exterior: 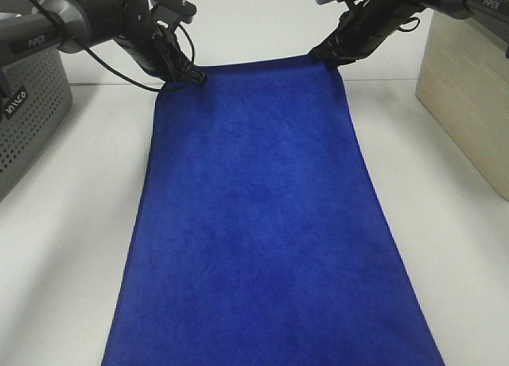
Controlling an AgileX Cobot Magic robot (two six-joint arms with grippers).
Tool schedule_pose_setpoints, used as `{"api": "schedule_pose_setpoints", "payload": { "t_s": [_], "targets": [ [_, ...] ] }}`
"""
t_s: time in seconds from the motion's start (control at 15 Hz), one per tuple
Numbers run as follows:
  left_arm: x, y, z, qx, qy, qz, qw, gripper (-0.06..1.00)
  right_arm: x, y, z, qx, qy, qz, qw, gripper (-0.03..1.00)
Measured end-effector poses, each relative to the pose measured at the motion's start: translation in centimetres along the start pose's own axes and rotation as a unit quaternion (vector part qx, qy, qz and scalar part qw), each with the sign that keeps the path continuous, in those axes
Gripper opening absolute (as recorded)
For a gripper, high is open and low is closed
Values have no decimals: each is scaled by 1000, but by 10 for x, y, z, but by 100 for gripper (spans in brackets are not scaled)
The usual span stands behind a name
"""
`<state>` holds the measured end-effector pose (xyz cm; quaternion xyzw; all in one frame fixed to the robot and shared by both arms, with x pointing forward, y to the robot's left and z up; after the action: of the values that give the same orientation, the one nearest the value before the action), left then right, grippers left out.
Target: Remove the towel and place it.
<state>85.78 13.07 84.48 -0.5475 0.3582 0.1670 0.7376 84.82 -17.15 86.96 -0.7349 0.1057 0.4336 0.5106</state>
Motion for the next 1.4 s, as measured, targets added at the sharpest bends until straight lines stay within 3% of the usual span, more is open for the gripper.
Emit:
{"api": "schedule_pose_setpoints", "payload": {
  "t_s": [0.33, 0.8, 1.07, 1.4],
  "targets": [
    [0, -15, 15, -33, -7, -49, 998, 2, 6, -6, -5, 0, 19, -26, 999, 2],
    [11, -21, 17, -34, -10, -95, 995, 2, 28, 3, -11, 3, 37, -40, 999, 2],
    [14, -23, 17, -33, -11, -109, 993, 1, 31, 1, -15, 4, 48, -52, 997, 2],
    [29, -13, 17, -33, -13, -118, 992, 1, 53, 23, -11, 8, 43, -35, 998, 2]
  ]
}}
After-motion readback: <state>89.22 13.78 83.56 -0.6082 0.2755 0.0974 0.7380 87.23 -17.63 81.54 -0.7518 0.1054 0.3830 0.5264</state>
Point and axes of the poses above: a point on each arm's last joint axis where the gripper is mounted, x pointing out along that axis toward the gripper, z along the wrist's bending axis when the last joint is at zero, y = z × x, the point moved 9 cm from there along x, pointing out along that axis toward the gripper, and after that the axes turned 5 degrees about -x, right-handed, at the moved point
